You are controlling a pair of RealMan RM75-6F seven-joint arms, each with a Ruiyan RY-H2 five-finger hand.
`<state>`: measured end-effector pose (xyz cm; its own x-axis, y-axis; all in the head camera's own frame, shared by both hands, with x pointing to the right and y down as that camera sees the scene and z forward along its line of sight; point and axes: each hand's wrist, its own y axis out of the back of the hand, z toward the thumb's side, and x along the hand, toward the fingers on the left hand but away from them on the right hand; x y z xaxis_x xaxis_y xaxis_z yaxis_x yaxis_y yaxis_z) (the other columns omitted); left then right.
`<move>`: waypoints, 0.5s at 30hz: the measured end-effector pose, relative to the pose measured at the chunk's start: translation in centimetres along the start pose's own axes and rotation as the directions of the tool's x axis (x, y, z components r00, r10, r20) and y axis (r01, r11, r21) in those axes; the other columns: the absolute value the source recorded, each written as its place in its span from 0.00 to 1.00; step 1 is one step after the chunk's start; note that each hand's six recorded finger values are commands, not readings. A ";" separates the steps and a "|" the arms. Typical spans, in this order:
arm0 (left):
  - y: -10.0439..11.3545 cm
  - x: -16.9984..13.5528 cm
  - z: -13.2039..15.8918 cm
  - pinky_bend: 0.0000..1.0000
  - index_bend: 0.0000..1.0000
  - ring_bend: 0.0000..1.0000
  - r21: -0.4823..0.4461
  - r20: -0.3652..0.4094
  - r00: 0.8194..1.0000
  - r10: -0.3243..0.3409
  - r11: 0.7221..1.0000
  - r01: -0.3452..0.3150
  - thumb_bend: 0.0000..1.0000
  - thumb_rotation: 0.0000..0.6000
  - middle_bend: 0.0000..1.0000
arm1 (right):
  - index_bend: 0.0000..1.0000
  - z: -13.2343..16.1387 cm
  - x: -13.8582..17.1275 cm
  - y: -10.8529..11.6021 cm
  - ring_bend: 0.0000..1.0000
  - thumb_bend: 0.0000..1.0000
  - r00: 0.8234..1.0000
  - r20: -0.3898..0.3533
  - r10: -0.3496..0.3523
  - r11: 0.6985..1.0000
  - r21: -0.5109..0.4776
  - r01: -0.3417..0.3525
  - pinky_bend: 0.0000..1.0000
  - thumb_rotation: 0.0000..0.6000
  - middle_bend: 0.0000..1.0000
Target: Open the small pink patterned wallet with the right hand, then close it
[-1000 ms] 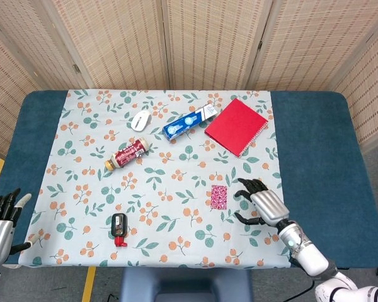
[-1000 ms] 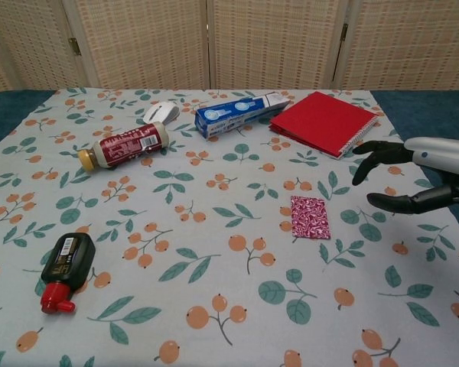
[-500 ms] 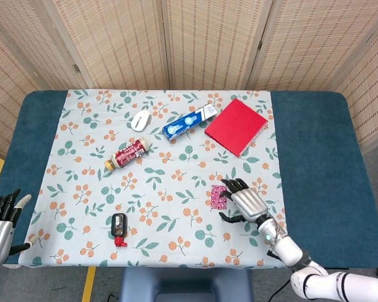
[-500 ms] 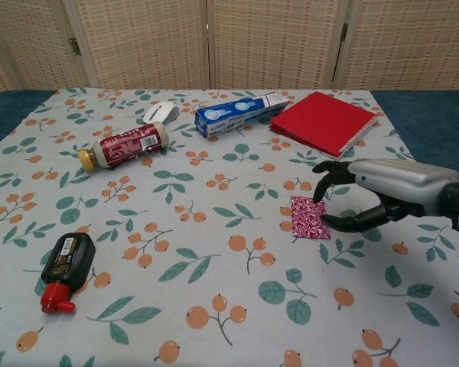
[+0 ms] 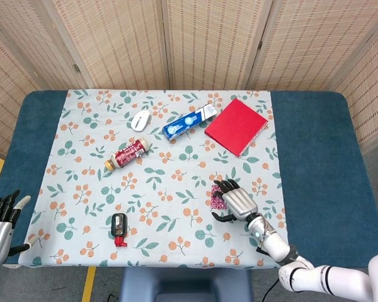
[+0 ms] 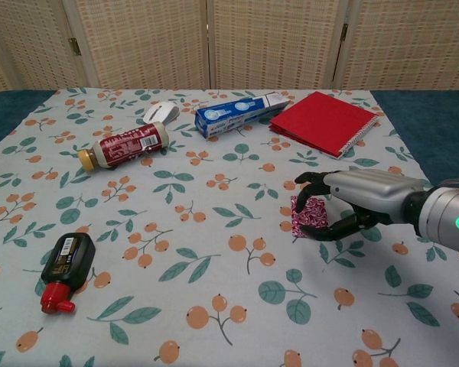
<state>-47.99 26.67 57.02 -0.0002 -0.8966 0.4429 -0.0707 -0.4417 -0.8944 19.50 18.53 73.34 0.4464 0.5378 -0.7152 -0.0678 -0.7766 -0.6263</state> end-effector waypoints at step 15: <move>-0.2 0.1 -0.1 0.00 0.15 0.06 0.001 -0.004 1.000 -0.007 1.000 0.007 0.21 1.00 0.00 | 0.26 -0.6 -0.2 -0.8 0.00 0.41 1.000 0.018 0.021 1.000 0.004 -0.021 0.00 0.38 0.06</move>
<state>-48.04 26.71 57.23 -0.0035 -0.8932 0.4496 -0.0702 -0.4483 -0.8911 20.00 18.82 74.17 0.4292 0.5272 -0.7334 -0.0806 -0.7864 -0.6125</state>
